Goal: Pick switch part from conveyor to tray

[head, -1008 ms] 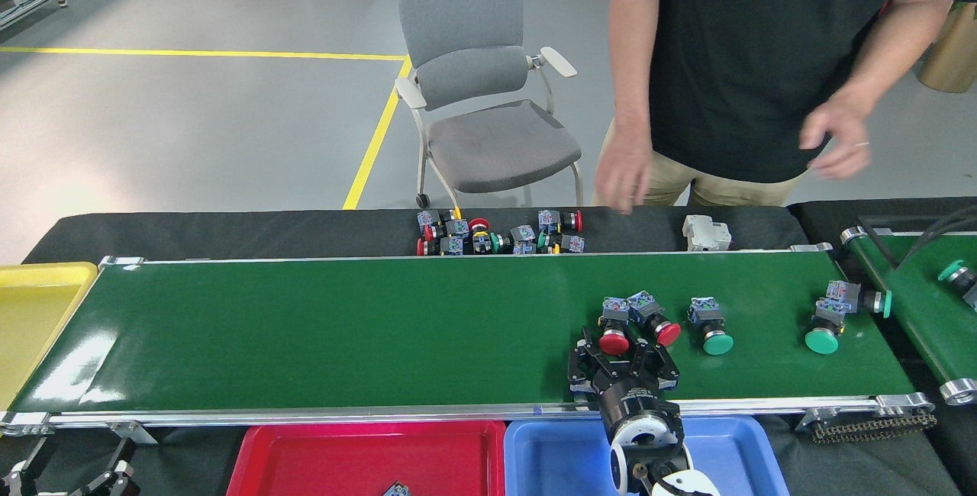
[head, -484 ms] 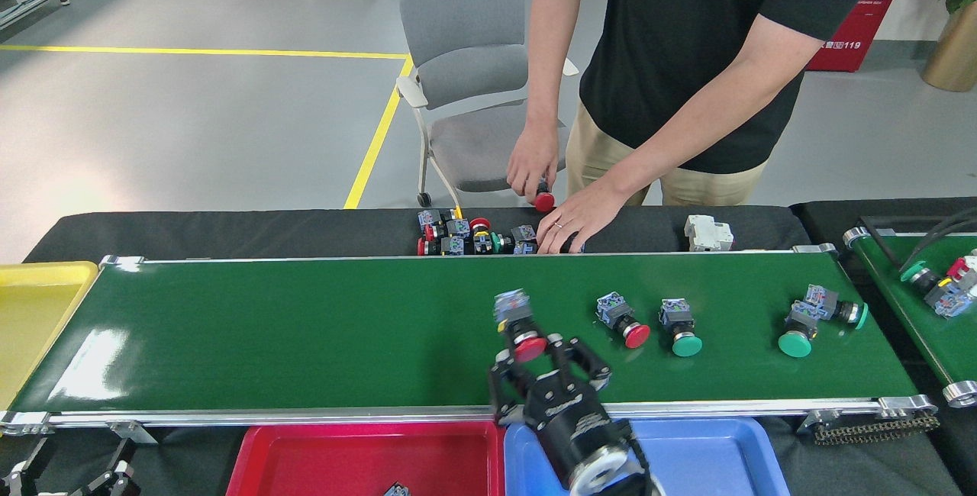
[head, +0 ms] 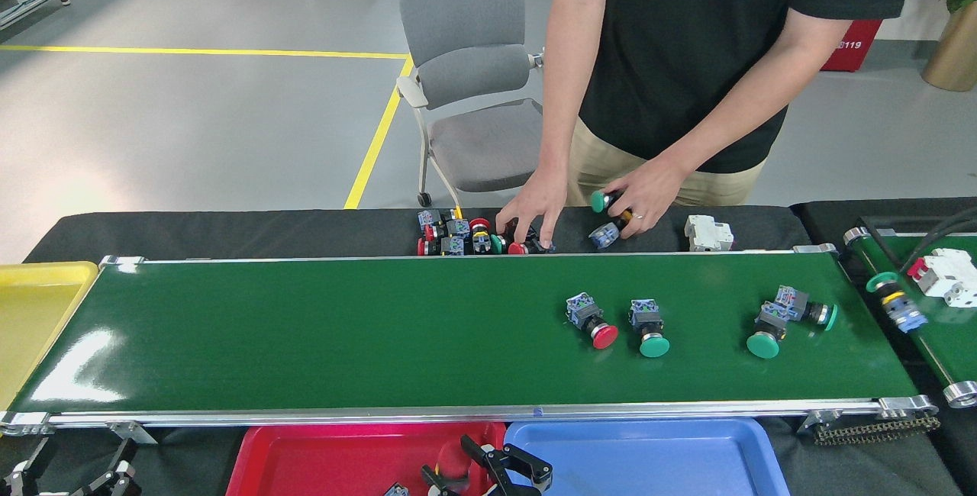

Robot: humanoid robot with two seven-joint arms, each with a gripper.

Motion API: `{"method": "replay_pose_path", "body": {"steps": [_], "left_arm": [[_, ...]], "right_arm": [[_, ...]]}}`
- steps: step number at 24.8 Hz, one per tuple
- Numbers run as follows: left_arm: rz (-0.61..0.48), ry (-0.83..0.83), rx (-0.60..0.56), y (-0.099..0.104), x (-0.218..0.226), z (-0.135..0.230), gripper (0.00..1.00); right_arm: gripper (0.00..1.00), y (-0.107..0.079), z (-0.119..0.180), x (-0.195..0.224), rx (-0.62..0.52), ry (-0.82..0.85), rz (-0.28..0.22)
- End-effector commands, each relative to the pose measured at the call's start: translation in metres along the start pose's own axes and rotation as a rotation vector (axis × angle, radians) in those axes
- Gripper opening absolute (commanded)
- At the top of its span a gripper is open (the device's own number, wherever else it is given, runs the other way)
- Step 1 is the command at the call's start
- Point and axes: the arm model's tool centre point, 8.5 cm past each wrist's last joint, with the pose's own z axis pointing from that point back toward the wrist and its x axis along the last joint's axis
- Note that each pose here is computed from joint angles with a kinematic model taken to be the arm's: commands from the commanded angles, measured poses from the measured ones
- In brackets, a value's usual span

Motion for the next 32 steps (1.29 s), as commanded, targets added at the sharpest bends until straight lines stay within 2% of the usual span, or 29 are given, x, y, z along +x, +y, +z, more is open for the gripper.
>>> {"method": "replay_pose_path", "body": {"steps": [1,4,7,9,11,12,15,17,23,27,30,32], "left_arm": [[-0.030,-0.009,0.027,0.011,-0.005,-0.002,1.00],[-0.034,-0.020,0.058,0.016,-0.002,-0.006,1.00],[-0.044,-0.028,0.068,0.019,-0.001,-0.005,1.00],[-0.047,-0.033,0.073,0.021,0.000,-0.004,1.00],[-0.052,-0.037,0.077,0.022,0.001,-0.003,1.00],[-0.053,-0.038,0.086,0.023,0.002,-0.002,1.00],[-0.053,-0.048,0.104,0.024,0.003,0.000,1.00],[-0.043,-0.073,0.093,0.021,0.005,0.002,1.00],[-0.032,-0.086,0.078,0.017,0.007,0.002,1.00],[-0.041,-0.054,0.060,0.018,0.002,-0.001,1.00],[-0.042,-0.035,0.035,0.016,-0.001,-0.003,1.00],[-0.040,-0.033,0.039,0.017,-0.001,-0.006,1.00]], "right_arm": [[1.00,-0.030,-0.009,-0.005,-0.093,0.070,-0.035],[1.00,-0.069,-0.012,-0.059,-0.238,0.294,-0.023],[1.00,-0.087,0.009,-0.101,-0.427,0.538,0.030],[1.00,-0.083,0.028,-0.125,-0.454,0.660,0.060],[1.00,-0.061,0.049,-0.139,-0.402,0.746,0.079],[1.00,-0.053,0.055,-0.140,-0.381,0.765,0.079],[1.00,-0.013,0.077,-0.133,-0.289,0.792,0.062],[1.00,0.002,0.086,-0.126,-0.255,0.797,0.051],[1.00,0.008,0.090,-0.124,-0.242,0.799,0.049],[1.00,0.000,0.082,-0.129,-0.254,0.801,0.043],[1.00,-0.011,0.062,-0.141,-0.242,0.794,0.054],[1.00,-0.020,0.032,-0.147,-0.216,0.775,0.054]]}}
